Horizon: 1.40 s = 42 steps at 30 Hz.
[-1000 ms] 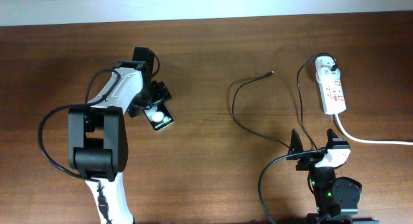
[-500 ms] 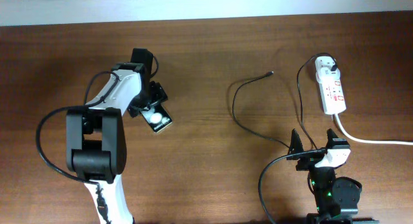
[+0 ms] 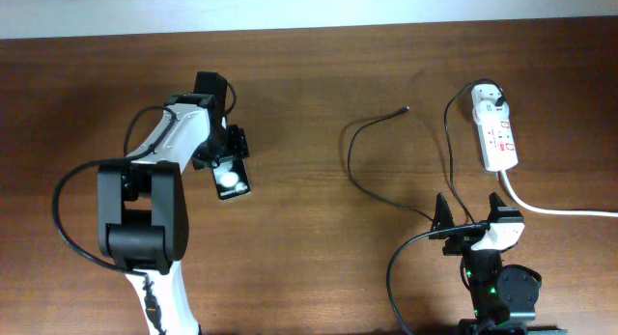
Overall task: Plug charger to phone and switch on socket
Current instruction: 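Lower the left gripper over the phone and close on it, then lift the phone with the left gripper and turn it upright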
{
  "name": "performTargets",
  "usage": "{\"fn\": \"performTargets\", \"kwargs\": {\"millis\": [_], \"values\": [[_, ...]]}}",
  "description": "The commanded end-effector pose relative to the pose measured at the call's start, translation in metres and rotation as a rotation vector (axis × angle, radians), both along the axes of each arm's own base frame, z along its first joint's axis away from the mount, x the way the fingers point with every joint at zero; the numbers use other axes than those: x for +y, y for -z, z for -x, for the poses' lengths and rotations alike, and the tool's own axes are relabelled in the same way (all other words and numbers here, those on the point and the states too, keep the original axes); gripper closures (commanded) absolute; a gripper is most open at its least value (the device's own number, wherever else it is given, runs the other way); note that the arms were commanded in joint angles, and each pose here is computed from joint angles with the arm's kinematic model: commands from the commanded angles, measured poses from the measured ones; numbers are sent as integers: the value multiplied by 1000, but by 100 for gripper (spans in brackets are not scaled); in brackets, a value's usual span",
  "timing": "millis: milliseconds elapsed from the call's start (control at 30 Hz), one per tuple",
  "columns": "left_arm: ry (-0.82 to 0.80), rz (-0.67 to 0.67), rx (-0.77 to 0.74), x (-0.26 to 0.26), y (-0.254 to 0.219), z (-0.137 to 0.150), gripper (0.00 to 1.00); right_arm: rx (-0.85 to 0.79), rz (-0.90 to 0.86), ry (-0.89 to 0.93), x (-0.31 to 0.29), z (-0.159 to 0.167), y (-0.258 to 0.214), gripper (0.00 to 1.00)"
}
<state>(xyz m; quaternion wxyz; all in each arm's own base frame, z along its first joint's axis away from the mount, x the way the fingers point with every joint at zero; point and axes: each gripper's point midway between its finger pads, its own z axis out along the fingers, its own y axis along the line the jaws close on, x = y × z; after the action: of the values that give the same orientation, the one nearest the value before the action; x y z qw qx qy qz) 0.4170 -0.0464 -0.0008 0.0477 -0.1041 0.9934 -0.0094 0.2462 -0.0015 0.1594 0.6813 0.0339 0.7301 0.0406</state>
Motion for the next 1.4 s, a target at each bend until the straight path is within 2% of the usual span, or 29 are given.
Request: {"fn": "performTargets", "kwargs": {"millis": [0,133,367,533,867,900,933,1000,1200,1267,1367], "values": [[43,72,105,-15,13,12,36,5,1,4,0,0,2,1],[46,79,34,-17,-31,-6,36,5,1,4,0,0,2,1],[53,117,-32,-23,-65,-8,37,5,1,4,0,0,2,1],[61,80,-25,-22,-56,-5,36,5,1,4,0,0,2,1],[92,81,-31,-33,0,13,32,5,1,4,0,0,2,1],[93,80,-27,-33,4,15,32,5,1,4,0,0,2,1],[92,80,-23,-32,6,17,26,5,1,4,0,0,2,1],[92,80,-21,-32,6,18,1,5,1,4,0,0,2,1],[91,75,9,-31,8,25,1,8,1,4,0,0,3,1],[84,-2,8,-17,10,26,1,8,1,4,0,0,3,1],[79,2,4,-17,16,28,1,8,1,4,0,0,3,1]]}}
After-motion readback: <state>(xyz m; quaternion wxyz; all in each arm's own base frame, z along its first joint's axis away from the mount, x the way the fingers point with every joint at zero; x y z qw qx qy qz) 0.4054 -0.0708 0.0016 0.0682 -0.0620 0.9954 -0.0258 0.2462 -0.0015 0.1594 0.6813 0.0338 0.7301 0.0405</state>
